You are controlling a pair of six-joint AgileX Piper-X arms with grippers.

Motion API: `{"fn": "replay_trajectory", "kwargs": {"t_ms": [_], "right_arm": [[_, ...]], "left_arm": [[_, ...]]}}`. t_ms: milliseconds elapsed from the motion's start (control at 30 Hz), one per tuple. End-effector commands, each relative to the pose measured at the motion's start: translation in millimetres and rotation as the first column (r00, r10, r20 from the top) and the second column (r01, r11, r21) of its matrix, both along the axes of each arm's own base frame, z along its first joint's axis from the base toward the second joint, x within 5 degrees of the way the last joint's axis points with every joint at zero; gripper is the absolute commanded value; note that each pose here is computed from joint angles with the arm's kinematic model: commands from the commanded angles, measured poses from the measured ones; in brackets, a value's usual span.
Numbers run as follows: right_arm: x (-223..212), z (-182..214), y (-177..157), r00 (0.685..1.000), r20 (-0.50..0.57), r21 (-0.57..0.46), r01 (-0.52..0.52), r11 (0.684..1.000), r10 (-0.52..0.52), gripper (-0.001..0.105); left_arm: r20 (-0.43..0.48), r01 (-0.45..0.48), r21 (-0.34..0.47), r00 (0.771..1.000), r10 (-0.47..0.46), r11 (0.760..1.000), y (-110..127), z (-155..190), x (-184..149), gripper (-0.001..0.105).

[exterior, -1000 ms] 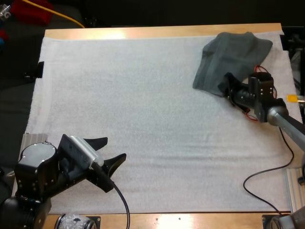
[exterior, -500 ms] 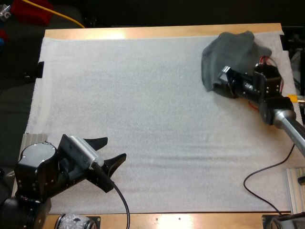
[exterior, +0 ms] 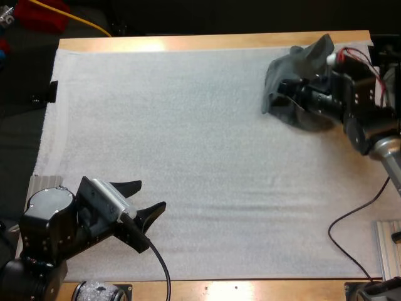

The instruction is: Pick towel from pile, fold and stack

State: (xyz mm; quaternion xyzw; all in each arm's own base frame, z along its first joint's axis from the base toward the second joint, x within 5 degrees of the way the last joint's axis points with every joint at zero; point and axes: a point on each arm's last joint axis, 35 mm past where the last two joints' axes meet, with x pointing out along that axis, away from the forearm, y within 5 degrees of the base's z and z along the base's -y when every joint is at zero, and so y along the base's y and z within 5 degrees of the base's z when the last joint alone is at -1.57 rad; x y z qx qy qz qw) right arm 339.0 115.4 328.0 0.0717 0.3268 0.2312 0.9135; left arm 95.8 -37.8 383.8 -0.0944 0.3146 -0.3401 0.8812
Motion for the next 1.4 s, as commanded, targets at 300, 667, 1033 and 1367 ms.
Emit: {"fn": "replay_trajectory", "kwargs": {"t_ms": [300,667,1033,1367], "right_arm": [[-29,59,39,0.978,0.070,-0.311,-0.166,0.936,0.197,0.002],[-71,76,97,0.916,0.083,-0.366,-0.338,0.867,0.392,0.002],[-119,75,148,0.835,0.082,-0.373,-0.481,0.793,0.545,0.002],[-117,15,165,0.819,-0.154,-0.457,-0.555,0.696,0.552,0.002]], "left_arm": [[0.007,0.011,-0.011,1.000,-0.011,1.000,-1,3,-1,0.062],[0.007,0.011,-0.011,1.000,-0.011,1.000,-1,3,-1,0.062],[0.007,0.011,-0.011,1.000,-0.011,1.000,-1,3,-1,0.062],[0.004,0.011,-0.010,1.000,-0.011,1.000,-1,2,-1,0.062]]}}
